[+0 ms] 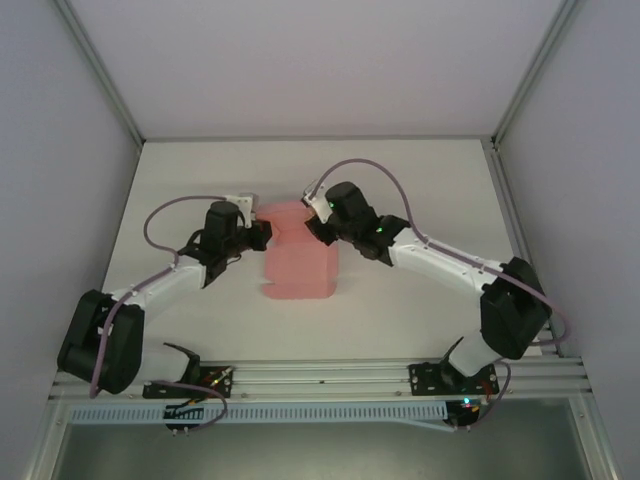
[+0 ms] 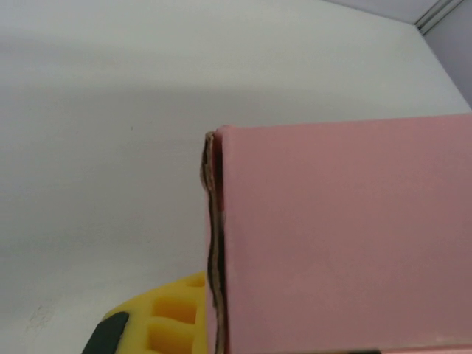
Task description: Assemble paper box
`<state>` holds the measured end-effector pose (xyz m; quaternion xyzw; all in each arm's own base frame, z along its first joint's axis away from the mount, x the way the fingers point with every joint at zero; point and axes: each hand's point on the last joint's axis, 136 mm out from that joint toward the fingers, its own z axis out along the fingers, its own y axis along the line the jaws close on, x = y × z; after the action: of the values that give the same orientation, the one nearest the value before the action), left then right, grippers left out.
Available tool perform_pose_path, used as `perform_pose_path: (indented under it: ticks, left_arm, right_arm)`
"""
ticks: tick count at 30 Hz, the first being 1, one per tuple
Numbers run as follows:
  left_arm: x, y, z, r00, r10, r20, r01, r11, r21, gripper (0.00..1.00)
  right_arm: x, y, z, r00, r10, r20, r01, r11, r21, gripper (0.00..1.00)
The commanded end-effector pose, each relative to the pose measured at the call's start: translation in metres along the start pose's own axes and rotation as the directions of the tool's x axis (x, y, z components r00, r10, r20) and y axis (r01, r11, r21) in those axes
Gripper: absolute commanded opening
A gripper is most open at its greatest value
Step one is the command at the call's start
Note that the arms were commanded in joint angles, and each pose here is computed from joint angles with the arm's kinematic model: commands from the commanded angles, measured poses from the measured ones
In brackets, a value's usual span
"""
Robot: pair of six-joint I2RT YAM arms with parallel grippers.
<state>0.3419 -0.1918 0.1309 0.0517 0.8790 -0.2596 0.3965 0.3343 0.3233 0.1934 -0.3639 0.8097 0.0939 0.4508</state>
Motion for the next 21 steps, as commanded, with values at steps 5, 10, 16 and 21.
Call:
perform_pose_path:
  ticks: [5, 10, 16, 21]
  left_arm:
    - [-0.008, 0.033, 0.003, 0.996, -0.086, -0.014, 0.079, 0.960, -0.268, 0.00]
    - [0.014, 0.099, -0.016, 0.984, -0.157, -0.081, 0.068, 0.758, -0.649, 0.00]
    - [0.041, 0.143, -0.046, 0.972, -0.189, -0.141, -0.016, 0.544, -0.839, 0.00]
    - [0.035, 0.148, -0.057, 0.973, -0.179, -0.144, -0.036, 0.502, -0.864, 0.00]
  right_arm:
    - [0.001, -0.090, 0.002, 0.994, 0.009, -0.106, 0.064, 0.748, 0.661, 0.04]
    - [0.015, -0.122, -0.006, 0.974, 0.028, -0.226, 0.170, 0.571, 0.803, 0.01]
    - [0.027, -0.159, -0.038, 0.977, 0.115, -0.181, 0.108, 0.465, 0.879, 0.01]
    - [0.037, -0.183, -0.060, 0.972, 0.160, -0.174, 0.098, 0.400, 0.911, 0.01]
